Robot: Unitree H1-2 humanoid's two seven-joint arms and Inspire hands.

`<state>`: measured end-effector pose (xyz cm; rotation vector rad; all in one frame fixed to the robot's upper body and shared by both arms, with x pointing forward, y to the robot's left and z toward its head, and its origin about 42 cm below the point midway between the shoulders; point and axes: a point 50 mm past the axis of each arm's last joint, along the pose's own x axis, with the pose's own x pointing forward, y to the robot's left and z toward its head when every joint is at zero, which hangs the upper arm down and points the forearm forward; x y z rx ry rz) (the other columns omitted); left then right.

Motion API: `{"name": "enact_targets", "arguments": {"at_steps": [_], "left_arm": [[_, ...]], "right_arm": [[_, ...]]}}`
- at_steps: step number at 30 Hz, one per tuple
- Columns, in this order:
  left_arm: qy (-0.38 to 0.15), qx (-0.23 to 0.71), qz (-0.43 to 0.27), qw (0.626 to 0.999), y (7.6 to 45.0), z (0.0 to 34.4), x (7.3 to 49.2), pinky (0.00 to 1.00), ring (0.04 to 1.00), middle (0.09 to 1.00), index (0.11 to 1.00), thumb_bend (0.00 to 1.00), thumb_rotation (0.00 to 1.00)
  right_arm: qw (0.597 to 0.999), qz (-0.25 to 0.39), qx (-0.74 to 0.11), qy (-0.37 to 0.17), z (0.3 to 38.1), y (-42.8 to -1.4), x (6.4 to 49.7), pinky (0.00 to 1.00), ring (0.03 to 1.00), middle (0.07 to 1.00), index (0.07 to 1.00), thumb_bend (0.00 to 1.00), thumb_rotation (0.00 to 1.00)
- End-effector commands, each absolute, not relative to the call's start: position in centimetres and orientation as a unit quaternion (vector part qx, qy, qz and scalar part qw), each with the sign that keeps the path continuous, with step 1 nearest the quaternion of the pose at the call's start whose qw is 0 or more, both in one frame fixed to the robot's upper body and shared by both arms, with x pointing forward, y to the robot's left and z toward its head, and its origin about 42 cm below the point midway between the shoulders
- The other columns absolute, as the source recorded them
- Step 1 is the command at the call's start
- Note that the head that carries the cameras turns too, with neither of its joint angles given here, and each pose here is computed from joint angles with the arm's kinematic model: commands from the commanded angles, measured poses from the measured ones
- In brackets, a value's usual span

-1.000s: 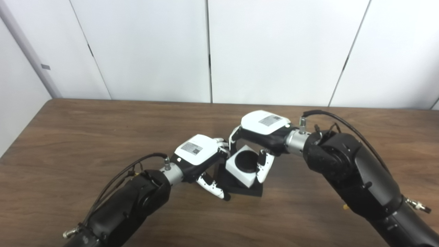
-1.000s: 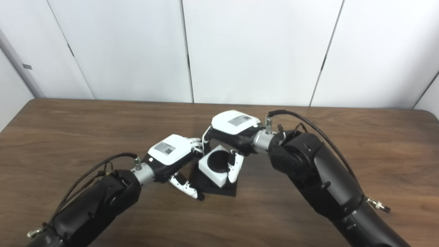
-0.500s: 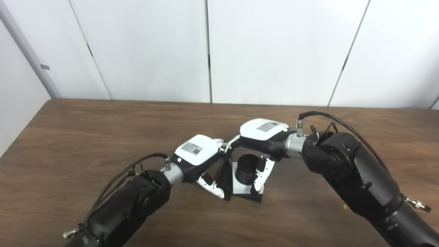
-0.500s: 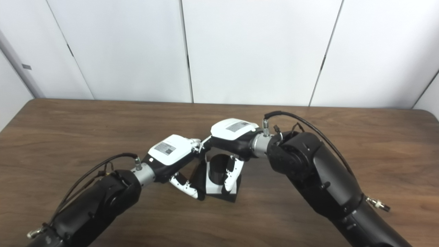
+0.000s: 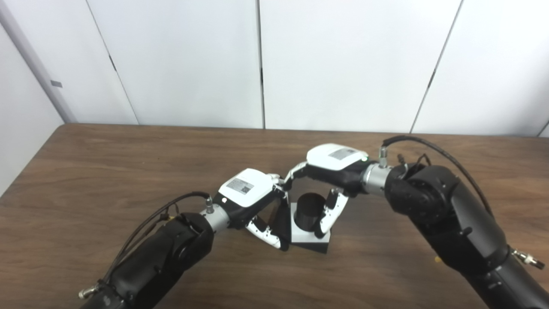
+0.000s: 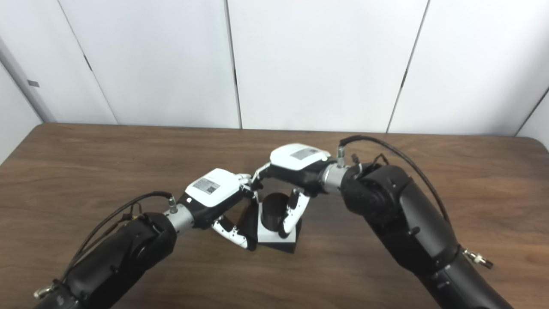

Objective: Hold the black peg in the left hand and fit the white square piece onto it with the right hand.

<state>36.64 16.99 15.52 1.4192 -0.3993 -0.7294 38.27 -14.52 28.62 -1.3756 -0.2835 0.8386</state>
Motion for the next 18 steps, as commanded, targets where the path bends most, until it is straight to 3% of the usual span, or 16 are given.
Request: {"name": "enact_targets", "arguments": {"at_steps": [1, 10, 18], "left_arm": [[-0.116, 0.646, -0.403, 0.638, 16.8, 11.3, 34.0, 0.82, 0.893, 0.862, 0.493, 0.52, 0.08], [-0.118, 0.644, -0.403, 0.64, 17.0, 11.2, 34.0, 0.82, 0.893, 0.86, 0.493, 0.52, 0.08], [-0.117, 0.649, -0.403, 0.635, 17.1, 11.2, 34.1, 0.82, 0.887, 0.865, 0.494, 0.52, 0.08]], "right_arm": [[0.692, 0.333, -0.618, -0.166, 32.0, -15.2, 38.8, 0.71, 0.832, 0.841, 0.767, 0.89, 0.27], [0.734, 0.268, -0.605, -0.152, 34.2, -19.8, 39.2, 0.69, 0.831, 0.838, 0.776, 0.85, 0.22], [0.797, 0.203, -0.551, -0.142, 32.0, -24.0, 38.3, 0.63, 0.784, 0.805, 0.75, 0.79, 0.13]]}}
